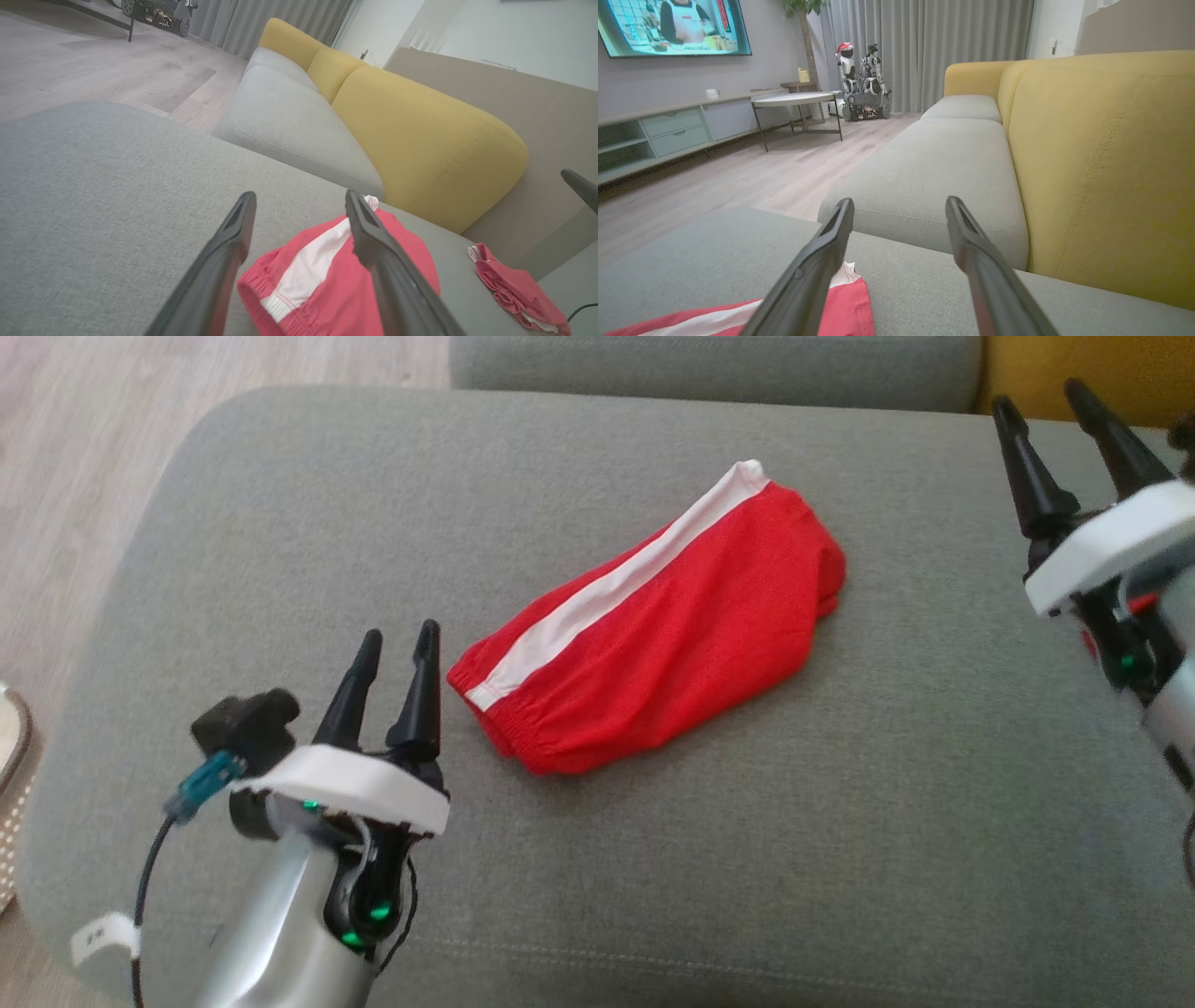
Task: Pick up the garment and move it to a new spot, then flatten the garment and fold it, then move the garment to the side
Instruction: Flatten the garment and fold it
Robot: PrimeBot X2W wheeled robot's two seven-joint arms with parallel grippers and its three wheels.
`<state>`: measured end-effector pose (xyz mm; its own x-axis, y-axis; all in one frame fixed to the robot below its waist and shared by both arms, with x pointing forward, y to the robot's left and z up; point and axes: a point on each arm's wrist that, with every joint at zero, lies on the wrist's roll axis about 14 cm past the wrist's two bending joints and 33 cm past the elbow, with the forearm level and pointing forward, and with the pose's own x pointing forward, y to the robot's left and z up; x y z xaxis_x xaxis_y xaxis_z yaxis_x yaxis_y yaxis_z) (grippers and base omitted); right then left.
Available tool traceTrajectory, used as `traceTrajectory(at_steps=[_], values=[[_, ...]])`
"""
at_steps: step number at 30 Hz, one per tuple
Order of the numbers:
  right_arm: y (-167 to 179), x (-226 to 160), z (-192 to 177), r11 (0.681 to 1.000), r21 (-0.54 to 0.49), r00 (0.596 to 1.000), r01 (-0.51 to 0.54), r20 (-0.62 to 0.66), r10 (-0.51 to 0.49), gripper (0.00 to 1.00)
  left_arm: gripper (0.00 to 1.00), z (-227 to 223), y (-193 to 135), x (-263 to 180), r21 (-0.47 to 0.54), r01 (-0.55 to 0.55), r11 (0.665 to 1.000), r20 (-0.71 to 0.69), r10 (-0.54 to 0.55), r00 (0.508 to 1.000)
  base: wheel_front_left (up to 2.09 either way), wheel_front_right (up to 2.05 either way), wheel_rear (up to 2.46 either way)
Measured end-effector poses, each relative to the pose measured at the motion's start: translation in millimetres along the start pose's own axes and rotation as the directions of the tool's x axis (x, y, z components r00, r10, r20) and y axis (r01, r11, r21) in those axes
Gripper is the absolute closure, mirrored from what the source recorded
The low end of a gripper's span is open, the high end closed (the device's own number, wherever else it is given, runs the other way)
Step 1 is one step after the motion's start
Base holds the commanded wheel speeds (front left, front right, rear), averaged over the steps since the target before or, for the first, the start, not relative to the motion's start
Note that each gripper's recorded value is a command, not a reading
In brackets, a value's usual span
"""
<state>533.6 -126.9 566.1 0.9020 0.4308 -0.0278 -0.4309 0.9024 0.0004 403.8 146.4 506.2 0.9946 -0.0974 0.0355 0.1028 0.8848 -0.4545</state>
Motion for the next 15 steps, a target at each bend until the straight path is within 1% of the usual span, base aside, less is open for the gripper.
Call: traceTrajectory(at_steps=[2,4,10,15], values=[[-2.0,-9.7,5.0,0.999,0.028,0.999,0.021,0.043,-0.022,0.00,0.00,3.6,-2.3,-2.3,-0.008,0.004,1.000,0.021,-0.004,1.000,0.00,0.00,0.00],[-3.0,-22.5,1.4,0.997,0.059,0.996,0.044,0.068,-0.048,0.00,0.00,5.7,-3.0,-6.0,-0.011,0.005,1.000,0.036,-0.004,0.999,0.00,0.00,0.00],[9.4,-61.1,-32.8,0.992,0.090,0.993,0.089,0.073,-0.096,0.00,0.00,0.9,-2.6,-16.8,-0.008,0.009,1.000,0.039,-0.008,0.999,0.00,0.00,0.00],[20.5,-85.3,-50.2,0.984,0.117,0.987,0.132,0.079,-0.142,0.00,0.00,-2.4,-2.6,-24.0,-0.004,0.012,1.000,0.036,-0.012,0.999,0.00,0.00,0.00]])
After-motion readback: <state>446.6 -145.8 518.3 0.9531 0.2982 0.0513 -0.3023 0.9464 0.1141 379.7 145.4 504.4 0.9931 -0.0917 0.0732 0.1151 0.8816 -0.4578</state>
